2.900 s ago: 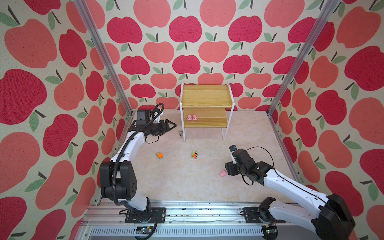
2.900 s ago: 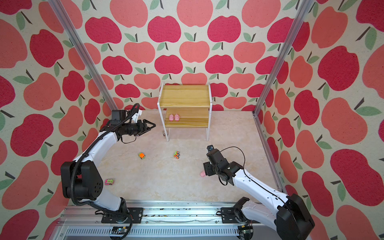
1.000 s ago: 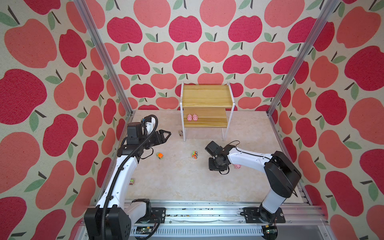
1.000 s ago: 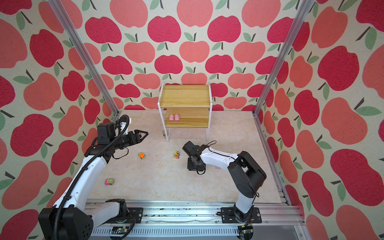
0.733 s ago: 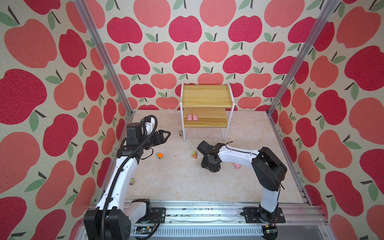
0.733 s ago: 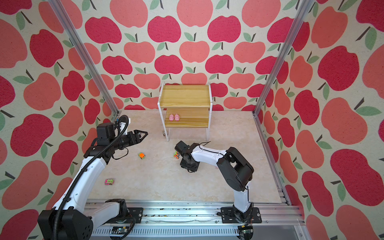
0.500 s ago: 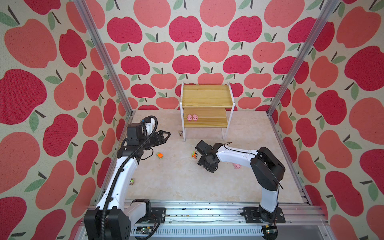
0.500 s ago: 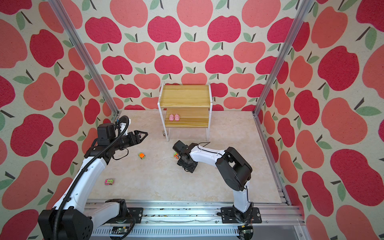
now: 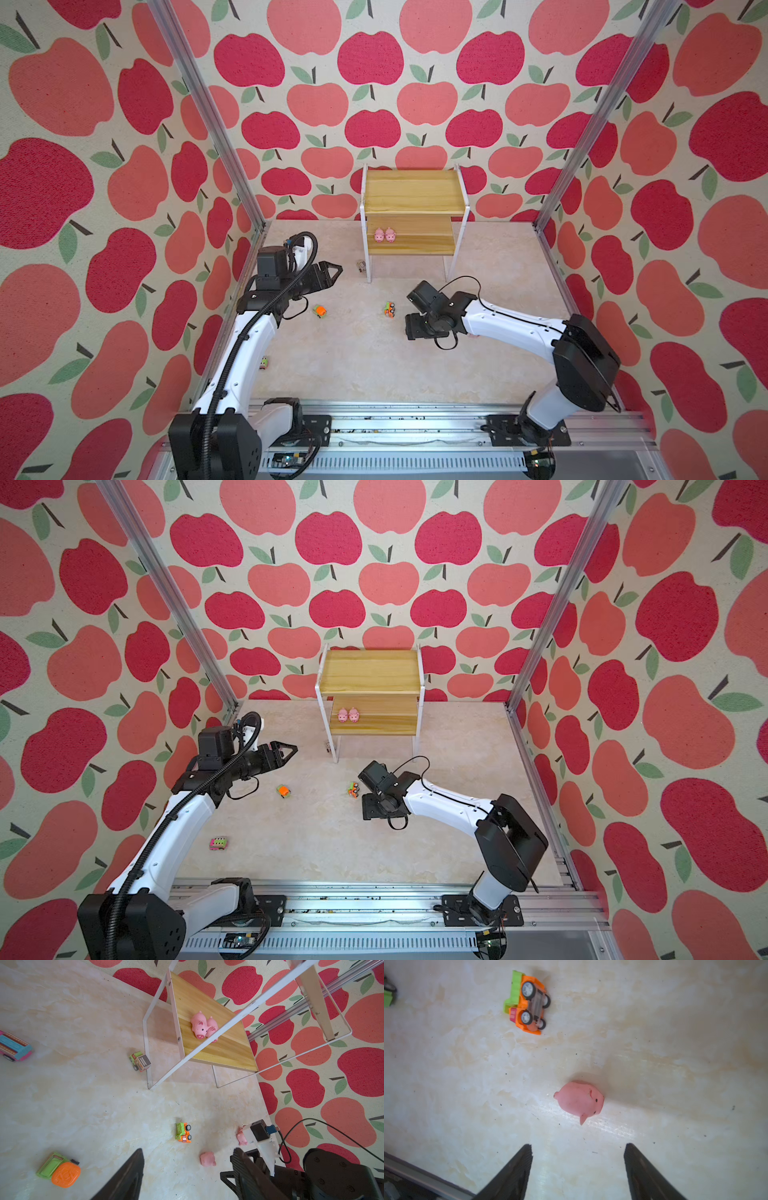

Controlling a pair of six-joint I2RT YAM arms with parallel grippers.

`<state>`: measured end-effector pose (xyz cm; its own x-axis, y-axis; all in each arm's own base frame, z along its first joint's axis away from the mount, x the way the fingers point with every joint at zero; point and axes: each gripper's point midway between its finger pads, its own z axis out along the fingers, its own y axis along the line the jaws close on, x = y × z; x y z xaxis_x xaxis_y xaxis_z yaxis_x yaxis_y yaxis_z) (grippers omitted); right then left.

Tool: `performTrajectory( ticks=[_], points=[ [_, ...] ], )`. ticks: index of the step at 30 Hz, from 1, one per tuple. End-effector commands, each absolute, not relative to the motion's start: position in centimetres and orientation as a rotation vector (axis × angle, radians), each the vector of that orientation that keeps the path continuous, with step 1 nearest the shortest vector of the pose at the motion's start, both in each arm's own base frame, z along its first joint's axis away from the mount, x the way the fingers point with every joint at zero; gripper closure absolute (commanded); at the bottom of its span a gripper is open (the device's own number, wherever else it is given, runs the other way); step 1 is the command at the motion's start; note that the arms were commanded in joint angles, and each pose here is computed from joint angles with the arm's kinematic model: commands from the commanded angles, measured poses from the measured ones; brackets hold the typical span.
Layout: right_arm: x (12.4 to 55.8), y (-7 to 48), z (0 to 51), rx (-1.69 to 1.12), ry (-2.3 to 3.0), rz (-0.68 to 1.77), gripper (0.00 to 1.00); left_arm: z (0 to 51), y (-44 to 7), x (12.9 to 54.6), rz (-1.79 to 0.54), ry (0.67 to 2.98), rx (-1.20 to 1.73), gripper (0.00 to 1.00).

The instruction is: Place and organize the plastic toys onto the shelf

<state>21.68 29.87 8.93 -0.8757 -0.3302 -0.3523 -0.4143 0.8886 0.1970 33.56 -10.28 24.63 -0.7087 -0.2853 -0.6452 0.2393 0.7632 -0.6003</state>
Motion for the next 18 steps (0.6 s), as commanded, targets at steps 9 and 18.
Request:
performTrajectory(
  ticks=[9, 18],
  points=[
    [22.5, 29.2, 8.0, -1.629, 2.304, 0.055, 0.31, 23.0, -11.1, 33.4, -0.816, 2.217, 0.059, 0.29],
    [22.5, 30.4, 4.3, -1.808, 2.251, 0.121, 0.33, 22.0, -11.5, 33.4, -0.798, 2.243, 0.086, 0.28]
  ],
)
